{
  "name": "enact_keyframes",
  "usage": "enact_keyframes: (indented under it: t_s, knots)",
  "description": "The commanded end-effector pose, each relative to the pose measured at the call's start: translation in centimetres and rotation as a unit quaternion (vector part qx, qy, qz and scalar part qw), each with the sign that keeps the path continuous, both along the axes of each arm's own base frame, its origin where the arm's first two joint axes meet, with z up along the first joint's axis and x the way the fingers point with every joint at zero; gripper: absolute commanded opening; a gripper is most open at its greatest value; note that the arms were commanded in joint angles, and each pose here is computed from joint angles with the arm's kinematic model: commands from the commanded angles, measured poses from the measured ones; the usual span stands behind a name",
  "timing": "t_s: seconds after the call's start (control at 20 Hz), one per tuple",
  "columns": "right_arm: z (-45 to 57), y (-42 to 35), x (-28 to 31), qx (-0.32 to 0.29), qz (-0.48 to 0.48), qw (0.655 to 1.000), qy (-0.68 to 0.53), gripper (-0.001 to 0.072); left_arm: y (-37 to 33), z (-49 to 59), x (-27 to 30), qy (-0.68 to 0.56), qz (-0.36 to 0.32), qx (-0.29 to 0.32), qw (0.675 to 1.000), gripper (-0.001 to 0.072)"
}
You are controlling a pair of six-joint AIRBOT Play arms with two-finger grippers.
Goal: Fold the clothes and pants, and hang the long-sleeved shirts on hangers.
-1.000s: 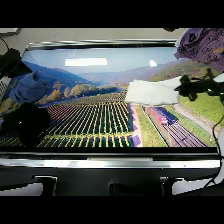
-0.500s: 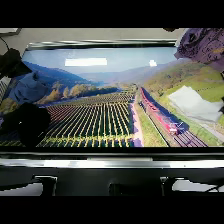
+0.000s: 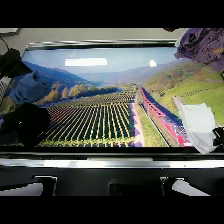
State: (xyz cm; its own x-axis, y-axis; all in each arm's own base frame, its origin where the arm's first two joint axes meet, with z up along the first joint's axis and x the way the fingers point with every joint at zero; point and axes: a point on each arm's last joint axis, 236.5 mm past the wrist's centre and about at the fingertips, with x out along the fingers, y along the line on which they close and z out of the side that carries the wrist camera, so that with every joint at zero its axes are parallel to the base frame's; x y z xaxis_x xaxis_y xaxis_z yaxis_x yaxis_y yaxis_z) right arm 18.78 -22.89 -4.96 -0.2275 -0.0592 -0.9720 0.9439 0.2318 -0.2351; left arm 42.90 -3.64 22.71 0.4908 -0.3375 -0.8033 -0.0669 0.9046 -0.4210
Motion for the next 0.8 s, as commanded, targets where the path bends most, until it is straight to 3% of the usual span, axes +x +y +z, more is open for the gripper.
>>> enact_keyframes:
  t_s: [0.0, 0.4, 0.45, 0.5, 0.6, 0.75]
  knots:
    - [-1.0, 2.2, -3.9, 0.0, -0.037, 0.999, 0.04, 0.0024, 0.0, 0.0, 0.0, 0.0, 0.0, 0.0, 1.0, 0.0018]
    - [-0.1, 1.2, -6.5, -0.025, -0.024, 0.995, 0.094, 0.0028, 0.0, 0.0, 0.0, 0.0, 0.0, 0.0, 1.0, 0.0018]
    - [-0.1, 1.1, -6.6, -0.026, -0.019, 0.995, 0.096, 0.0073, -0.1, 0.0, 0.0, 0.0, -0.001, 0.0, 1.0, 0.0018]
    - [-0.1, 1.1, -6.6, -0.024, -0.011, 0.995, 0.097, 0.0194, -0.1, 0.0, 0.0, 0.0, -0.001, 0.0, 1.0, 0.0018]
    - [-0.1, 1.4, -6.4, -0.014, -0.006, 0.996, 0.091, 0.0504, -0.1, 0.0, 0.0, 0.0, -0.001, 0.0, 1.0, 0.0018]
    - [1.9, 0.4, -3.5, -0.033, 0.028, 0.999, 0.024, 0.0519, -0.1, 0.0, 0.0, 0.0, -0.001, 0.0, 1.0, 0.0018]
